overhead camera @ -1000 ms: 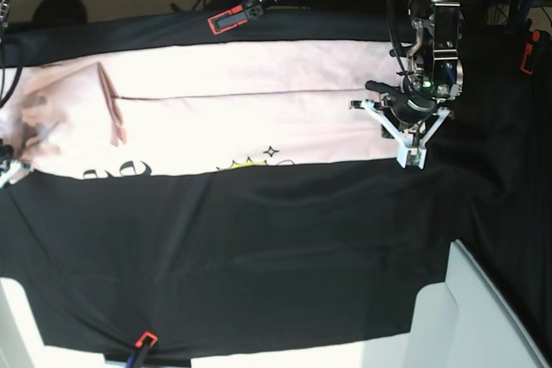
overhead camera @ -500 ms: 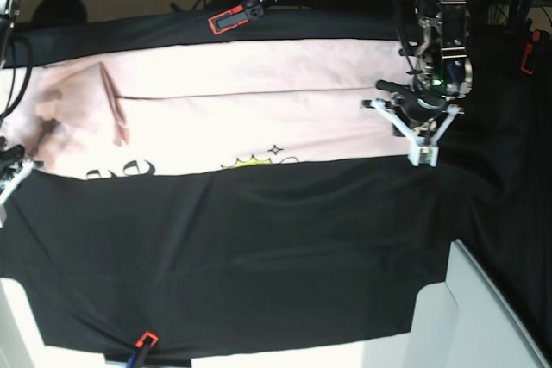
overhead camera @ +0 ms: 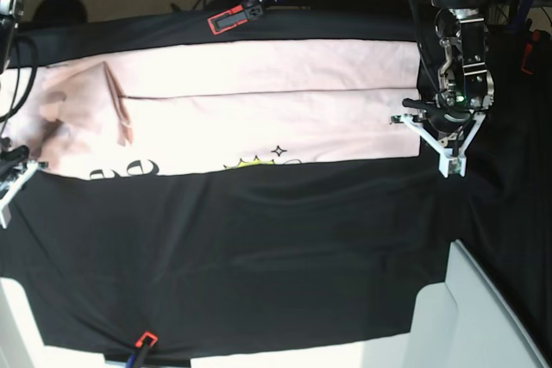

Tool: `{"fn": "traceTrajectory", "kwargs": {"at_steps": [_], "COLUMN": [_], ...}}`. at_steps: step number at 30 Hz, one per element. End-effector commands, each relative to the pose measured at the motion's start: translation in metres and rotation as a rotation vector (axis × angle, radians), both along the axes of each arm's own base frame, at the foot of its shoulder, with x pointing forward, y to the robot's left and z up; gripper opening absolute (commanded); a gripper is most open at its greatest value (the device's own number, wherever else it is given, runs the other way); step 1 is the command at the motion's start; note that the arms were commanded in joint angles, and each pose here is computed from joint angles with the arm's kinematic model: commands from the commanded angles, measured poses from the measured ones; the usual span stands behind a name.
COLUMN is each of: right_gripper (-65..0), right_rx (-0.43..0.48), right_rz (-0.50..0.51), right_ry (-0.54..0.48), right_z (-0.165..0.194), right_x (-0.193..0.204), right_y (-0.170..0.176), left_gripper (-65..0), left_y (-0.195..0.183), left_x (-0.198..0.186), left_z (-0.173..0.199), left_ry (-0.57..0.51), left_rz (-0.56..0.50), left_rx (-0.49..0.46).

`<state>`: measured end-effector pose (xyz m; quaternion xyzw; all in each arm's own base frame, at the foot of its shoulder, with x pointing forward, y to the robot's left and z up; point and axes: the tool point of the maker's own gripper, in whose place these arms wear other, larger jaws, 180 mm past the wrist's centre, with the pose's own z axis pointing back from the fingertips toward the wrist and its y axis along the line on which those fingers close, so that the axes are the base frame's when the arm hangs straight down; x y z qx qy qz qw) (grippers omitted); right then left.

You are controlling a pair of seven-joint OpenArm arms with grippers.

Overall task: Fold the T-shirt properly
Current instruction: 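Open the left gripper and move it along the strip's folded edge, then grasp the strip's end corner with the left gripper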

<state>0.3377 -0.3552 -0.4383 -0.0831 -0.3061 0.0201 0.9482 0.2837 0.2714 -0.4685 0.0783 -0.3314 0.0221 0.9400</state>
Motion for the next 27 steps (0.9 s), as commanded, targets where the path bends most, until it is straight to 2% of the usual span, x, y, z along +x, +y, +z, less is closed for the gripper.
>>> {"fn": "traceTrajectory", "kwargs": {"at_steps": [1,3,6,8,10,12,13,16,18,21,23,25,27], "right_gripper": [-65.0,-65.0,-65.0,-65.0,-65.0,-65.0,-65.0,-65.0,-65.0,-65.0,-65.0,-65.0,-65.0], "right_rx": [-0.033,-0.032,-0.016,-0.013,-0.011,-0.012,-0.016,-0.027,-0.042,-0.051,-0.052,-0.053,-0.054], "right_rz": [-0.008,-0.019,-0.087,-0.120,-0.145,-0.181,-0.197,-0.219,-0.212,-0.204,-0.206,-0.206,-0.202], "right_ry": [-0.062,-0.074,-0.122,-0.136,-0.141,-0.122,-0.117,-0.090,-0.079,-0.063,-0.061,-0.048,-0.039], "right_z": [0.022,0.024,0.029,0.031,0.032,0.029,0.032,0.033,0.034,0.030,0.030,0.026,0.024], "right_x": [0.014,0.014,0.006,0.001,-0.003,-0.017,-0.021,-0.035,-0.042,-0.051,-0.052,-0.058,-0.062], "right_y": [-0.015,-0.019,-0.036,-0.045,-0.051,-0.061,-0.067,-0.072,-0.072,-0.071,-0.072,-0.072,-0.071], "left_gripper": [-65.0,-65.0,-65.0,-65.0,-65.0,-59.3,-52.9,-37.0,-29.9,-27.0,-27.0,-26.9,-26.9], "left_y": [0.004,-0.005,-0.007,-0.004,0.008,0.020,0.024,0.032,0.026,0.002,-0.009,-0.012,0.000], "left_x": [0.018,0.023,0.019,0.008,-0.006,-0.020,-0.029,-0.047,-0.058,-0.071,-0.078,-0.081,-0.085], "left_z": [0.026,0.049,0.091,0.107,0.103,0.086,0.074,0.056,0.050,0.043,0.039,0.033,0.031], "left_ry": [-0.093,-0.165,-0.311,-0.363,-0.314,-0.198,-0.140,-0.065,-0.037,-0.005,0.012,0.021,0.018], "left_rz": [-0.002,-0.003,0.056,0.103,0.138,0.152,0.166,0.186,0.138,-0.027,-0.094,-0.108,-0.074], "left_rx": [0.016,-0.025,-0.159,-0.258,-0.297,-0.293,-0.296,-0.294,-0.296,-0.330,-0.351,-0.372,-0.373]}}
